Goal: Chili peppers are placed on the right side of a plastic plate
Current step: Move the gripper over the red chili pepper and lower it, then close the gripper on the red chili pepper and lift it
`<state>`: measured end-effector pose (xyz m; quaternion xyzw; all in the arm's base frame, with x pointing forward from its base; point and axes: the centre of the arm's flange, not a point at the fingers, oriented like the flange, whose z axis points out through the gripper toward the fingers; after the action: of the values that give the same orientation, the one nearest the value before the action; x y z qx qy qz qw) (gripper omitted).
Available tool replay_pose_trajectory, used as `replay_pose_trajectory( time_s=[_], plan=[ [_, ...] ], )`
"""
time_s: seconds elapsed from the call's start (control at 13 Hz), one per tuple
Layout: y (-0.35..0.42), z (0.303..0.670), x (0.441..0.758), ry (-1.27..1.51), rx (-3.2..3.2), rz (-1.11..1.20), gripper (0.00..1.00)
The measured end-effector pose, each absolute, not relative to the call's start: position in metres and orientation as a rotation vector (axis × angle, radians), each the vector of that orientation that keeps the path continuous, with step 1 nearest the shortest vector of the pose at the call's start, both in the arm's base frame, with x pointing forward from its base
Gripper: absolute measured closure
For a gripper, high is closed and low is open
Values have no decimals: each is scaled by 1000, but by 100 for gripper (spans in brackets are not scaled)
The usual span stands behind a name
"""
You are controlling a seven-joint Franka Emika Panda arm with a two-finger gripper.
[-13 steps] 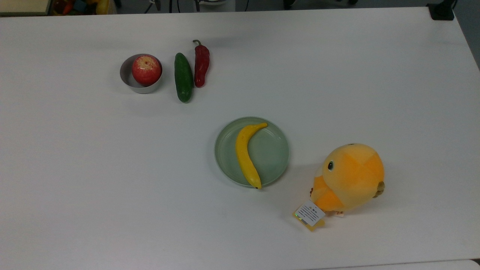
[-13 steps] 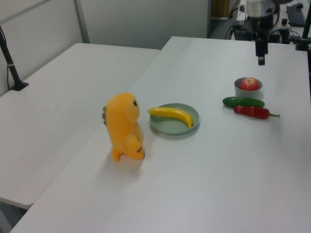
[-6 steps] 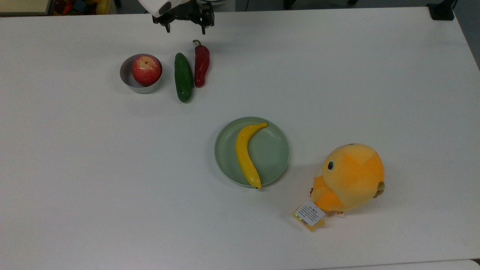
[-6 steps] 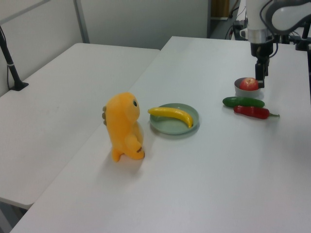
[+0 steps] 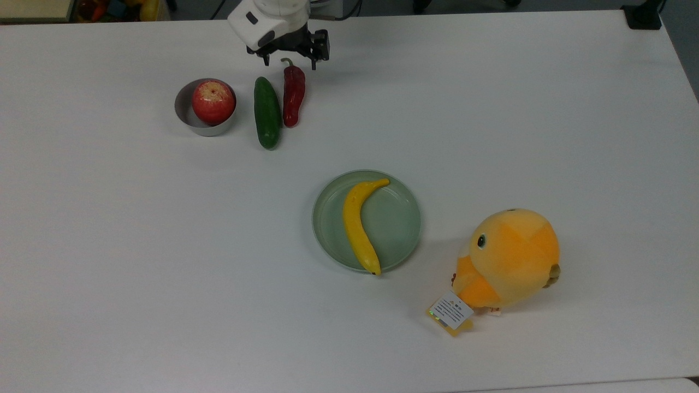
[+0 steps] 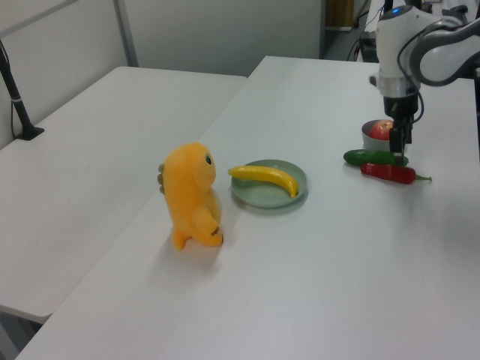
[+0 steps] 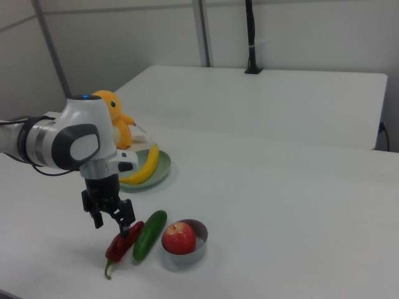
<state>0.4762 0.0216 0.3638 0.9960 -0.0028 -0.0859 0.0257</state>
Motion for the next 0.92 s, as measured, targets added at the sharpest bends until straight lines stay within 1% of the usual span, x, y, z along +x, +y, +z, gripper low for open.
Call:
replay_pose_trajectory(
  time_s=[0.38, 0.54, 0.62, 0.92],
  plan=[
    [29, 328, 484, 3, 3072, -299, 7],
    [37, 317, 484, 25, 3065, -328, 15],
    [39, 314, 483, 30, 3063, -336, 21],
    [46, 305, 483, 25, 3055, -359, 23]
  ],
)
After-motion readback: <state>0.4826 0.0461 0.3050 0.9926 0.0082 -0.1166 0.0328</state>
